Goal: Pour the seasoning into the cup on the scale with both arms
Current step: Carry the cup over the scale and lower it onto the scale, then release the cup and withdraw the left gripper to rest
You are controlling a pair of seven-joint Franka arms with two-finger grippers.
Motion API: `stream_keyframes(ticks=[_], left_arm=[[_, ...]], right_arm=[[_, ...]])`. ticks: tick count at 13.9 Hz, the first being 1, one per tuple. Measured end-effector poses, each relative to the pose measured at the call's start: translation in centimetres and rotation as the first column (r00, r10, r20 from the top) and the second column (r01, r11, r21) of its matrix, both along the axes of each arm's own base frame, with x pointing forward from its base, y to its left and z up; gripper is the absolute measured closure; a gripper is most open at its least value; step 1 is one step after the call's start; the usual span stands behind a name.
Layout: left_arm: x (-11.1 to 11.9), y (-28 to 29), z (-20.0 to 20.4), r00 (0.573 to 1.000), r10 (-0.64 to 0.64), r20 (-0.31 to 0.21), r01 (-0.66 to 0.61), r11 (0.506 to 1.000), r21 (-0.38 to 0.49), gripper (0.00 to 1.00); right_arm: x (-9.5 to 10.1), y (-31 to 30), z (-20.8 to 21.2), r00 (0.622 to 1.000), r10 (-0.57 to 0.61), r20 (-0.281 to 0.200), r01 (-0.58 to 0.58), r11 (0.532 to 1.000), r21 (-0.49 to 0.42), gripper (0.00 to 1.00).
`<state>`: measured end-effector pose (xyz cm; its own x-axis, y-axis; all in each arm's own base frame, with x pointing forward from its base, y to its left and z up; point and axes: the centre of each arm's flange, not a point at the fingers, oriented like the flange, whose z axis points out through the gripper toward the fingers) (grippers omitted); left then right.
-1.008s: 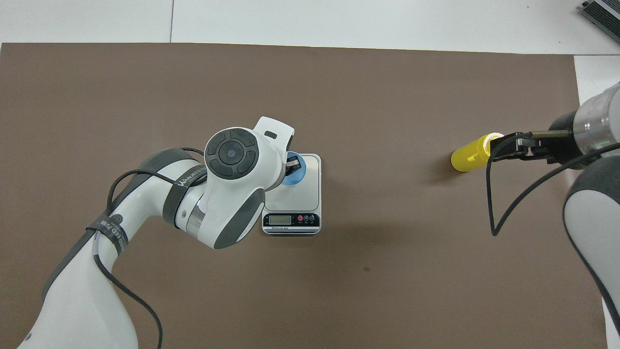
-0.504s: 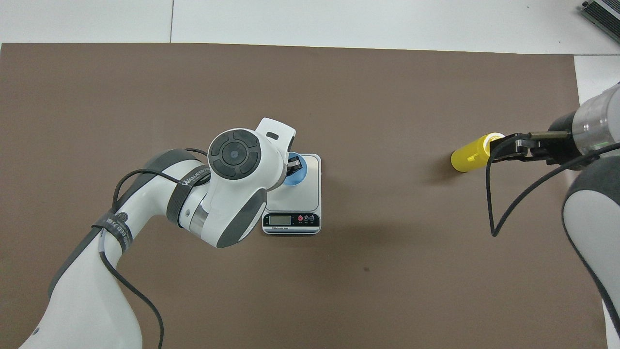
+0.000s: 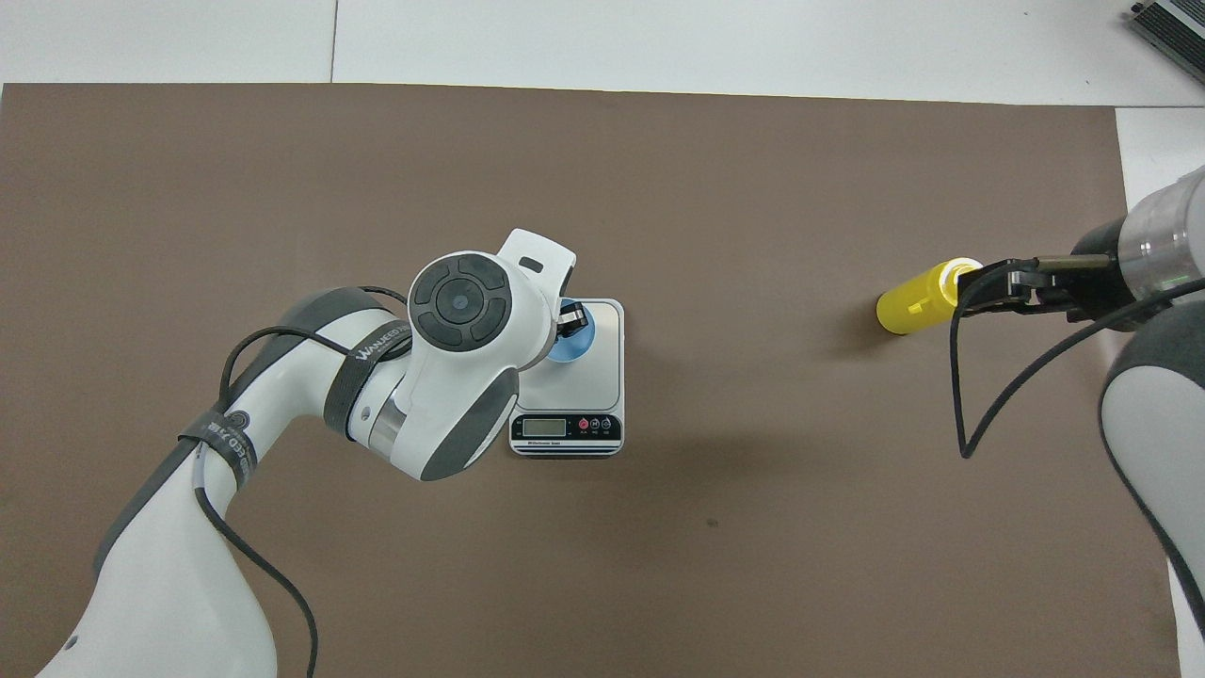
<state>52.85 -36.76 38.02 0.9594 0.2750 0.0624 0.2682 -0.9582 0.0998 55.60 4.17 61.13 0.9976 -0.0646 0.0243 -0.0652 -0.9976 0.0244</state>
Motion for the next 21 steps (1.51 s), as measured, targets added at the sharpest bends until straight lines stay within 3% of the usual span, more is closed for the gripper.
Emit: stream_keyframes(ticks=[5, 8, 11, 15, 17, 21], left_arm=[[1.7, 4.9, 5.0, 0.991, -0.131, 0.031, 0.13, 0.99, 0.046, 0.01], [2.1, 9.9, 8.9, 0.977, -0.215, 0.009, 0.214, 0.973, 0.086, 0.0], [1.9, 13.8, 11.5, 0.955, -0.295, -0.024, 0.296, 0.949, 0.113, 0.0], [1.7, 19.8, 14.2, 0.92, -0.384, -0.079, 0.391, 0.911, 0.129, 0.0], [1.4, 22.3, 15.3, 0.902, -0.419, -0.103, 0.43, 0.893, 0.13, 0.0], [1.1, 26.4, 16.7, 0.887, -0.443, -0.132, 0.458, 0.88, 0.126, 0.0]], right_arm=[[0.0, -0.2, 0.1, 1.0, 0.018, 0.0, -0.018, 1.0, -0.001, 0.0], [0.0, -0.6, 0.2, 0.998, 0.058, 0.001, -0.058, 0.998, -0.002, 0.0], [0.1, -2.8, 0.6, 1.0, 0.016, 0.011, -0.016, 1.0, -0.002, 0.0], [0.5, -6.2, 1.3, 0.983, -0.18, 0.035, 0.179, 0.984, 0.008, 0.0], [1.6, -6.6, 0.9, 0.97, -0.242, 0.038, 0.241, 0.97, 0.016, 0.0], [6.6, -8.8, -1.4, 0.922, -0.384, 0.043, 0.383, 0.923, 0.043, 0.0]])
